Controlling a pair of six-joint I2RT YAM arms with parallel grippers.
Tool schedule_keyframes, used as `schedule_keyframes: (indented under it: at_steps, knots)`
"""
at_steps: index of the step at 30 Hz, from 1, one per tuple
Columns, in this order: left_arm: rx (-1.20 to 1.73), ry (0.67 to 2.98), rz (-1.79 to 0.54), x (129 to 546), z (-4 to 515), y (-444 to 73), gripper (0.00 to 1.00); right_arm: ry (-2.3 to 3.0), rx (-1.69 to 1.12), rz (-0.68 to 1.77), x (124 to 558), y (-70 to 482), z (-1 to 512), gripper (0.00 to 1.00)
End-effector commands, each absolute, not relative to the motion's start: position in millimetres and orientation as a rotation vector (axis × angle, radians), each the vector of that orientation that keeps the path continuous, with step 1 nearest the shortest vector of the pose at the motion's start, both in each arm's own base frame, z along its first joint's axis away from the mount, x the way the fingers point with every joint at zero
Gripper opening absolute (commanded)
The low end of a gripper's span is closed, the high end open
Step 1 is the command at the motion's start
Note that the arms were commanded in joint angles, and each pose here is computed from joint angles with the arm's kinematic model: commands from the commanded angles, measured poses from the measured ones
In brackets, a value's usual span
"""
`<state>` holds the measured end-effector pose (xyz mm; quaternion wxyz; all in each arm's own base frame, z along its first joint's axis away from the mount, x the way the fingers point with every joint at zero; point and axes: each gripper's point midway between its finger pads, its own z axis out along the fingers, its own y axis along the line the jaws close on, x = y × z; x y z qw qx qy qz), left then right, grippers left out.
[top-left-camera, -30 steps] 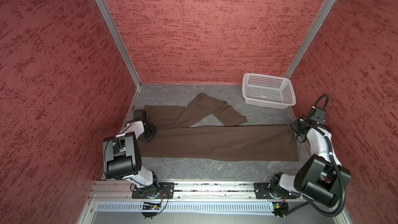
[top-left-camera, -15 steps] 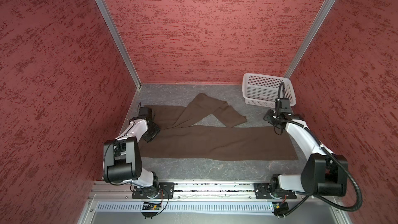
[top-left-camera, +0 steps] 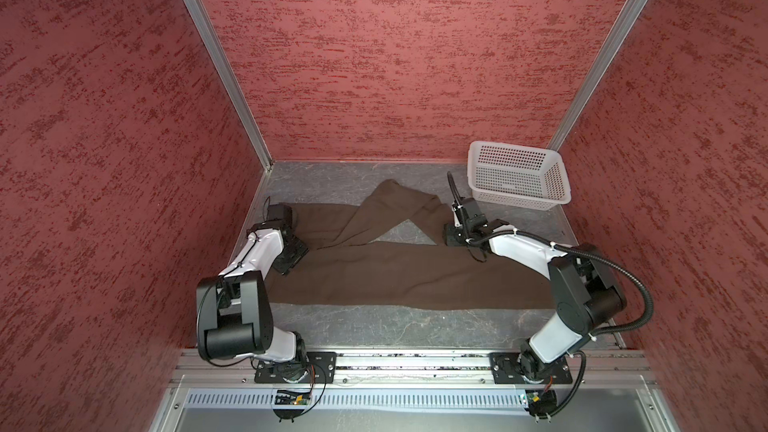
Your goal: Fold and stack the trousers
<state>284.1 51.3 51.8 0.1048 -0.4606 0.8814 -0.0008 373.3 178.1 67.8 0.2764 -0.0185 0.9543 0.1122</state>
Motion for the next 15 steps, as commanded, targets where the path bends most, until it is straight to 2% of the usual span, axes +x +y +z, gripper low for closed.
schedule_keyframes:
  at_steps: [1,7,9,13,15]
  knots:
    - [-1.276,2.57,-0.064,326,60,34,0.59,2.518,-0.05,0.351,391,193,78,0.55]
    - [-1.195,2.553,-0.089,374,66,20,0.59,2.476,-0.062,0.264,442,201,103,0.36]
    - [-1.208,2.526,-0.104,387,67,23,0.59,2.481,-0.041,0.211,461,196,105,0.33]
    - [-1.235,2.51,-0.134,410,62,34,0.59,2.502,0.07,0.198,497,176,105,0.33]
    - [-1.252,2.519,-0.137,421,54,41,0.6,2.508,0.084,0.237,515,172,103,0.4]
